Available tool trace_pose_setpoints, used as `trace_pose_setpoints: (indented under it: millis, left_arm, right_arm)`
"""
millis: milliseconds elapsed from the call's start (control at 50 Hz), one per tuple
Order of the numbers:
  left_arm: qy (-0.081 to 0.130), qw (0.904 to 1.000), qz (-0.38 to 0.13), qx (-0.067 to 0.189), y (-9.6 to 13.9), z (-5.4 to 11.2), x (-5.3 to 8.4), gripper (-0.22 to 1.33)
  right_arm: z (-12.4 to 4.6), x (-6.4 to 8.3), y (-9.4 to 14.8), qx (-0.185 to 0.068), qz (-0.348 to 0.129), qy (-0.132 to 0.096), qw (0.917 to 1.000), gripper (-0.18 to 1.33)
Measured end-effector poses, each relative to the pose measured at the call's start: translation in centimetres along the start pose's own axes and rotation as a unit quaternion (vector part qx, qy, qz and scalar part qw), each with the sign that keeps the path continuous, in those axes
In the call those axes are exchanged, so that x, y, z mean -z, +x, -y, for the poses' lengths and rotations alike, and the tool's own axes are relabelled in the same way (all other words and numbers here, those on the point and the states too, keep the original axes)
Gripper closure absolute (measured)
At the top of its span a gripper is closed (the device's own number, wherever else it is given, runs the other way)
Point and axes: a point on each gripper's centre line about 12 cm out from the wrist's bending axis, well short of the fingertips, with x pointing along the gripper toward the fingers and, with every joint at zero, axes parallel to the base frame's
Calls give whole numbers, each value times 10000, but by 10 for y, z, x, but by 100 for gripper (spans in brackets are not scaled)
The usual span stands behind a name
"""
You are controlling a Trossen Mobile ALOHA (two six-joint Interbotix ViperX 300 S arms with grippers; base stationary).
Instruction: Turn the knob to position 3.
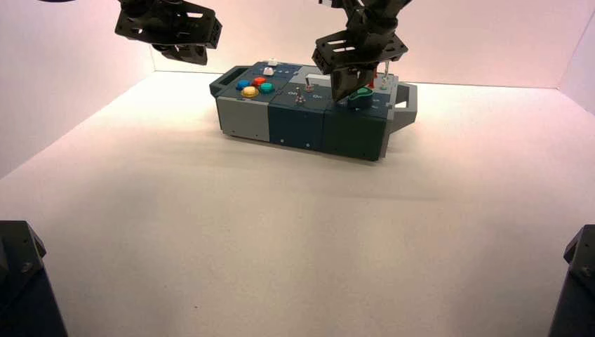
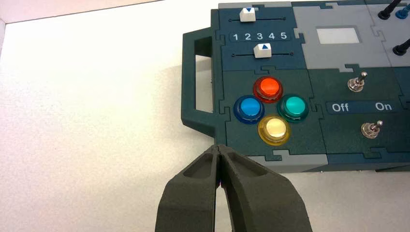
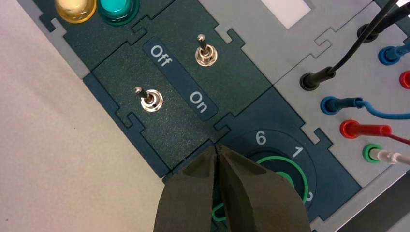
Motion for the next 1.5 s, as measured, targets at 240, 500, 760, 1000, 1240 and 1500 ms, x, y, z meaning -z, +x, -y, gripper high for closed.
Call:
trace_pose_setpoints:
  millis: [240,500,760,1000,1240,1500]
  left_arm:
    - [-8,10000,-7,2,0,0,0,127]
    - [0,10000,8,0,0,0,-1,127]
    - [-8,10000,-7,2,0,0,0,127]
    - [0,10000,0,0,0,0,0,127]
    - [-8,10000,8,0,0,0,-1,127]
    - [0,10000,0,0,0,0,0,128]
  right_arm:
    - [0,2,-2,1,0,8,10000,128]
    - [0,6,-3,2,-38,23,10000,128]
    - [-1,8,-9,-2,0,30,10000,128]
    - [-1,11,-9,-3,-30,47,10000,128]
    - [-1,15,-13,-12,-36,98,9999,128]
    - [-2,19,-16,-22,-43,121,9999,128]
